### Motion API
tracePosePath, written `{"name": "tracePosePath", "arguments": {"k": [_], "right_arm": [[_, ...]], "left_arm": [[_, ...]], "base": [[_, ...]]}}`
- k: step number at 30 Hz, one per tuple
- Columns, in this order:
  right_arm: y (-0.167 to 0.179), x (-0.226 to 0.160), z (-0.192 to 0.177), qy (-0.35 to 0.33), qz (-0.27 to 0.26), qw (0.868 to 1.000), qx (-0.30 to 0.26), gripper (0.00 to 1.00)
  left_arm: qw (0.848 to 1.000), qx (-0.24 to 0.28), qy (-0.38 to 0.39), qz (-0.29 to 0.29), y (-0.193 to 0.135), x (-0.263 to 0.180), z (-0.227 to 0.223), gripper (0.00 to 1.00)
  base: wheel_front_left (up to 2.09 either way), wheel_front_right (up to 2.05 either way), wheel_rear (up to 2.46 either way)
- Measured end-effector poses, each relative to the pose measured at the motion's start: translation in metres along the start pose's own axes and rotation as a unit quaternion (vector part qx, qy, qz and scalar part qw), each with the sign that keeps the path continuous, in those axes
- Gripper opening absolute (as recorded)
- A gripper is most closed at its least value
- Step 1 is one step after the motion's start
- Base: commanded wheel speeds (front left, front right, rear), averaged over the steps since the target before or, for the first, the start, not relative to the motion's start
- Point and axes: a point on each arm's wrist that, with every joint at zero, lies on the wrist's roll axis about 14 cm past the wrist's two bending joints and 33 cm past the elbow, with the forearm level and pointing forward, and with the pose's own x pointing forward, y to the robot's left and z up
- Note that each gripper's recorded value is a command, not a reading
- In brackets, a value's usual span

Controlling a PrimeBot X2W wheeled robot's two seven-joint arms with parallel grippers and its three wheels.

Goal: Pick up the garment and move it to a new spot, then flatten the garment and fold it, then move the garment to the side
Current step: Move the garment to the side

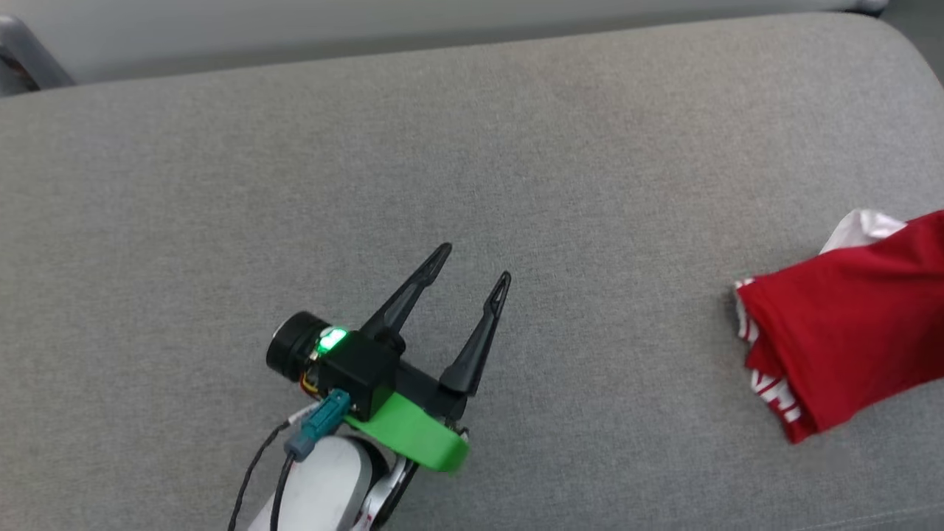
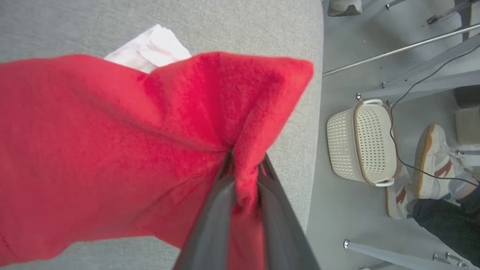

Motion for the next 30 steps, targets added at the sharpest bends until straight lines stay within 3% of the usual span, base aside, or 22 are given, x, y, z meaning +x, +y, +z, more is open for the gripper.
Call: {"name": "tracePosePath", "arguments": {"k": [6,14,27,29,30], "right_arm": [[-0.063,0.025,-0.014,0.021,-0.085,0.996,0.031,0.0],[-0.102,0.058,-0.051,0.07,-0.152,0.984,0.058,0.0],[-0.114,0.097,-0.063,0.087,-0.182,0.978,0.052,0.0],[-0.114,0.098,-0.063,0.085,-0.185,0.978,0.054,0.53],[-0.114,0.097,-0.063,0.084,-0.186,0.977,0.057,1.0]], "left_arm": [[0.999,-0.001,-0.008,-0.042,0.002,0.033,-0.014,1.0],[0.998,-0.02,-0.018,-0.064,0.014,0.062,-0.038,1.0],[0.998,-0.044,0.001,-0.054,0.03,0.065,-0.074,1.0],[0.998,-0.041,-0.001,-0.052,0.031,0.065,-0.072,1.0],[0.998,-0.039,-0.003,-0.051,0.031,0.065,-0.069,1.0]], "base": [[0.0,0.0,0.0],[0.0,0.0,0.0],[0.0,0.0,0.0],[0.0,0.0,0.0],[0.0,0.0,0.0]]}}
